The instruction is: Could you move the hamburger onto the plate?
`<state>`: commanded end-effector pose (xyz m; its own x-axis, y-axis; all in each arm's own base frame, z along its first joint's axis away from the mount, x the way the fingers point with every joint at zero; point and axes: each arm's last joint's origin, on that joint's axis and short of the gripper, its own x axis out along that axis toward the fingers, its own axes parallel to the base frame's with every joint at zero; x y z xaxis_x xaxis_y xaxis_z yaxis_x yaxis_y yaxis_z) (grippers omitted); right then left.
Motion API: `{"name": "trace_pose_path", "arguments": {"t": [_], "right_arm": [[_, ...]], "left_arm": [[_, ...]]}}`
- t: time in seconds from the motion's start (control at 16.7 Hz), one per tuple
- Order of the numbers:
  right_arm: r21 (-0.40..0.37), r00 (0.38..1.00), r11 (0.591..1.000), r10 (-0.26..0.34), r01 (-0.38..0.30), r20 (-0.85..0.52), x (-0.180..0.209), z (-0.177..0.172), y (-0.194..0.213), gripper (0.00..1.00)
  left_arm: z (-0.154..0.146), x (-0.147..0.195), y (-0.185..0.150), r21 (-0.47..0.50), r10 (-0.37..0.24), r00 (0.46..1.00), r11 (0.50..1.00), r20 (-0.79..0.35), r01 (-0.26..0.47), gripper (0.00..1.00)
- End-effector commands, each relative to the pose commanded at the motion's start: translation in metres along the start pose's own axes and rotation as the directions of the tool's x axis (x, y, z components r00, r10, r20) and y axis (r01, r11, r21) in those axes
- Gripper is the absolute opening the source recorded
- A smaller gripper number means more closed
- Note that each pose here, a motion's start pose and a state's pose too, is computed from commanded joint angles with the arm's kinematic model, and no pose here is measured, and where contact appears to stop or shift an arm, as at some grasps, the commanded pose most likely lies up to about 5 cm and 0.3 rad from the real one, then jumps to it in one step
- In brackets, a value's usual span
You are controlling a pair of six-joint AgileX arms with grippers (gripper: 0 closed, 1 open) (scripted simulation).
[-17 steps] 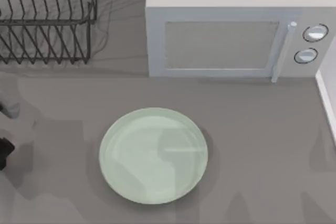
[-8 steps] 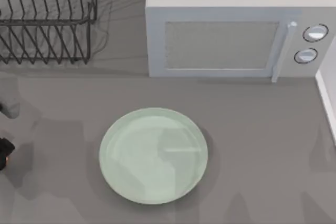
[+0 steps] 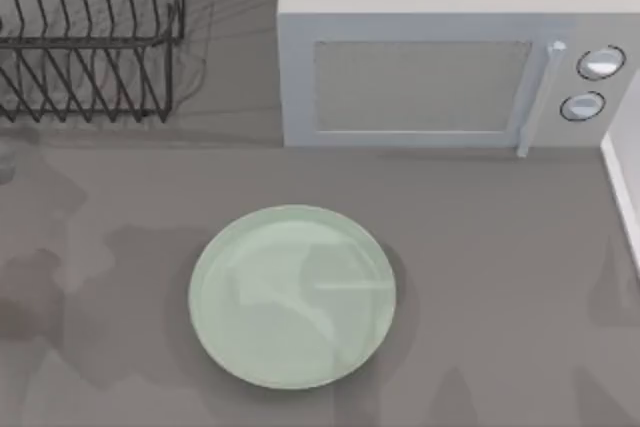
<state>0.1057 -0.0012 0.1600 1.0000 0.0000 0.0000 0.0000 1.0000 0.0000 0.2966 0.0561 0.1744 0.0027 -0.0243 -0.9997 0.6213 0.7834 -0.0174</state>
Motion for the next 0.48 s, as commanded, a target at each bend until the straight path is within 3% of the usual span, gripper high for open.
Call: {"name": "trace_pose_path", "arguments": {"t": [0.24, 0.48], "right_arm": [[0.0, 1.0, 1.0, 0.0, 0.0, 0.0, 0.0, 0.0, 0.0, 1.0], [0.0, 1.0, 1.0, 0.0, 0.0, 0.0, 0.0, 0.0, 0.0, 1.0]], "left_arm": [[-0.002, -0.037, -0.003, -0.004, 0.016, 1.0, 1.0, 0.013, -0.016, 0.0], [-0.002, -0.038, -0.003, -0.004, 0.015, 1.0, 1.0, 0.012, -0.015, 0.0]]}}
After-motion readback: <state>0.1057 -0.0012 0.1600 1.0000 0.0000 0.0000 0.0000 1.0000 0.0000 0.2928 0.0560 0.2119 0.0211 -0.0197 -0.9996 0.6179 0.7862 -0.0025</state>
